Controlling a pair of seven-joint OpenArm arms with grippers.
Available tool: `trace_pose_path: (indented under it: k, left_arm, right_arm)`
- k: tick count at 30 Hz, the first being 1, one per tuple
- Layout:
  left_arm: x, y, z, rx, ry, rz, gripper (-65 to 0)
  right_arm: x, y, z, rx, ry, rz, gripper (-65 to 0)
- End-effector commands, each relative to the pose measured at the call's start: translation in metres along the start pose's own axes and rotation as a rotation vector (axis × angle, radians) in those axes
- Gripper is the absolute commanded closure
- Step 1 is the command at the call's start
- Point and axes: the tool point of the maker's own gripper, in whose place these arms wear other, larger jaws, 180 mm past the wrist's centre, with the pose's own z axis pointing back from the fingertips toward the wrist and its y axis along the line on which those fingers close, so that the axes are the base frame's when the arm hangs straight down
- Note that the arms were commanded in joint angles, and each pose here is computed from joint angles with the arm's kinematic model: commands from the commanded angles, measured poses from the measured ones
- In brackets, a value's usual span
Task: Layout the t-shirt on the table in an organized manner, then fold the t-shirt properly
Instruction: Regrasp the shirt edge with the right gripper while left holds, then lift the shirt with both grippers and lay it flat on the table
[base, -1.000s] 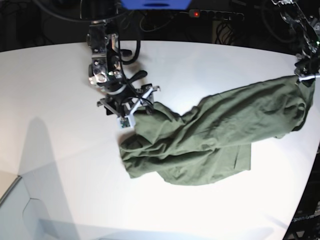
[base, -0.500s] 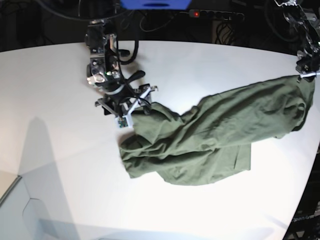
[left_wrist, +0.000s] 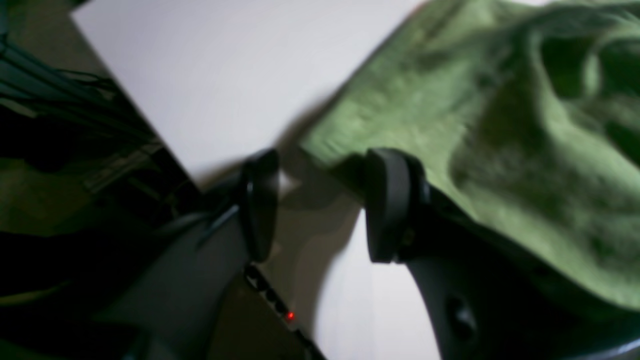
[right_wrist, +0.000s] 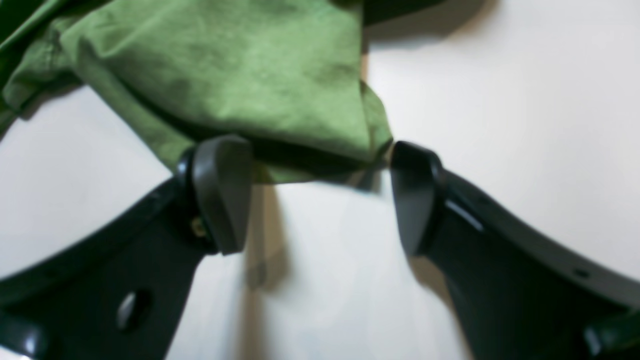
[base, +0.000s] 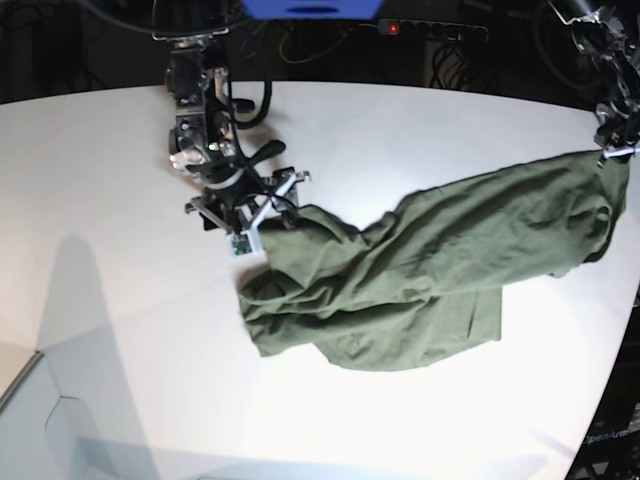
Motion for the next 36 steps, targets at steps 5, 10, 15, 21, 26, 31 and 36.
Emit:
trace_pose_path:
  k: [5, 10, 15, 21, 26, 31, 36]
  left_arm:
    - [0.008, -0.002, -0.007, -0.003, -0.007, 0.017, -18.6]
    - [0.007, -0.007, -0.010, -0.009, -0.004, 0.026, 0.0]
    - [0.020, -0.015, -0.005, -0.030, -0.039, 0.028, -0.1]
    - [0.050, -0.037, 0.009, -0.081, -0.122, 0.001, -0.1]
    - [0.095, -0.076, 0.030, -0.166, -0.252, -0.025, -0.1]
    - [0.149, -0.151, 0.069, -0.331, -0.423, -0.072, -0.1]
    - [0.205, -0.238, 0.118, -0.519, -0.592, -0.131, -0.1]
  right_arm:
    - [0.015, 0.002, 0.001, 0.008, -0.043, -0.004, -43.6]
    - [0.011, 0.000, 0.000, 0.008, -0.034, 0.002, -43.1]
    - [0.003, 0.001, -0.005, 0.016, -0.010, 0.002, -22.5]
    - [0.027, -0.002, -0.001, 0.005, -0.066, 0.017, 0.0]
    - [0.095, -0.033, 0.028, -0.074, -0.242, 0.096, 0.0]
    - [0.187, -0.075, 0.078, -0.207, -0.484, 0.119, 0.0]
    - [0.268, -0.125, 0.126, -0.354, -0.634, 0.104, 0.0]
